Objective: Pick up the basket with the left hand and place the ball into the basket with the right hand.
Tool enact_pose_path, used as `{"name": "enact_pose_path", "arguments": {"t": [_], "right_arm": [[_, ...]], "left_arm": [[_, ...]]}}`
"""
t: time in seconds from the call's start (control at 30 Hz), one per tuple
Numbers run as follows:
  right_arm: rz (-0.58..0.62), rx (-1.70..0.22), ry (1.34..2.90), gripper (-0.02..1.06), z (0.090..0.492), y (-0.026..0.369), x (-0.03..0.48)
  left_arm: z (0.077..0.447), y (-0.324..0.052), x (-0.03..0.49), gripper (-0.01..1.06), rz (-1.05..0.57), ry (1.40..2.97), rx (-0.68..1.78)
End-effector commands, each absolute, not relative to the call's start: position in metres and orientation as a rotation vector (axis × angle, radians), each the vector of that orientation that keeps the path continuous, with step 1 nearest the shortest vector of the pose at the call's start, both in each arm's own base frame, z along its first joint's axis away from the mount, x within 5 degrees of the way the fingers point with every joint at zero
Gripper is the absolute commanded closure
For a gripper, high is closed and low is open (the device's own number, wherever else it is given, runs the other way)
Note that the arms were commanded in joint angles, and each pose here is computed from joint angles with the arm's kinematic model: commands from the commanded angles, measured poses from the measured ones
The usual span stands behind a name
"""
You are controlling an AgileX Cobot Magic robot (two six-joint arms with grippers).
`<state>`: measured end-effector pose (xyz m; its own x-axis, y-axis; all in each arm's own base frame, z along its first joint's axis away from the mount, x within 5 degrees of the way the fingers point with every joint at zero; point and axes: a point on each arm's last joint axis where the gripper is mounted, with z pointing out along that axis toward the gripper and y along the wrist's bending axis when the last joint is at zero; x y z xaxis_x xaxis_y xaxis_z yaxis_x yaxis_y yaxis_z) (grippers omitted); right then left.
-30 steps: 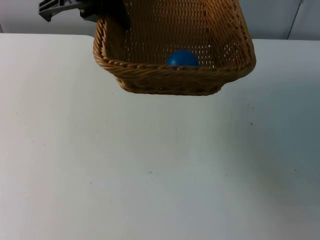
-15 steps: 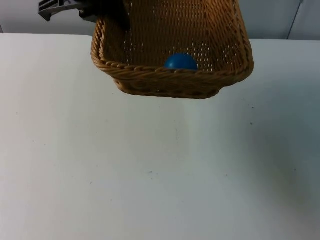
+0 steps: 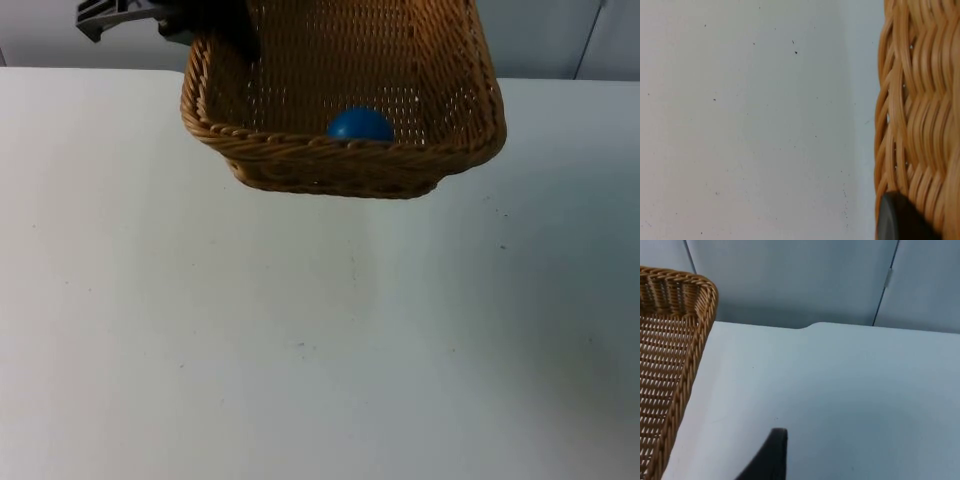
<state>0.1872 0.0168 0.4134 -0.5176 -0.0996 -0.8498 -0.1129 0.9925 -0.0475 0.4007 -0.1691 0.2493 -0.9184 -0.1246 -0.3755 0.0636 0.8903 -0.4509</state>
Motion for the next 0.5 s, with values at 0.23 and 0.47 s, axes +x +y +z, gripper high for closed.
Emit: {"name": "enact_pose_path", "arguments": {"t": [0.23, 0.47], "right_arm": [[0.011, -0.125, 2.096, 0.0, 0.4168, 0.0144, 0.1797], [0.011, -0.125, 2.098, 0.0, 0.4167, 0.0144, 0.1796]], "left_arm": [[0.2572, -0.1705, 0.4001, 1.05, -0.685, 2.636, -0.059], [0.2576, -0.1705, 0.401, 1.05, -0.685, 2.625, -0.062]]}}
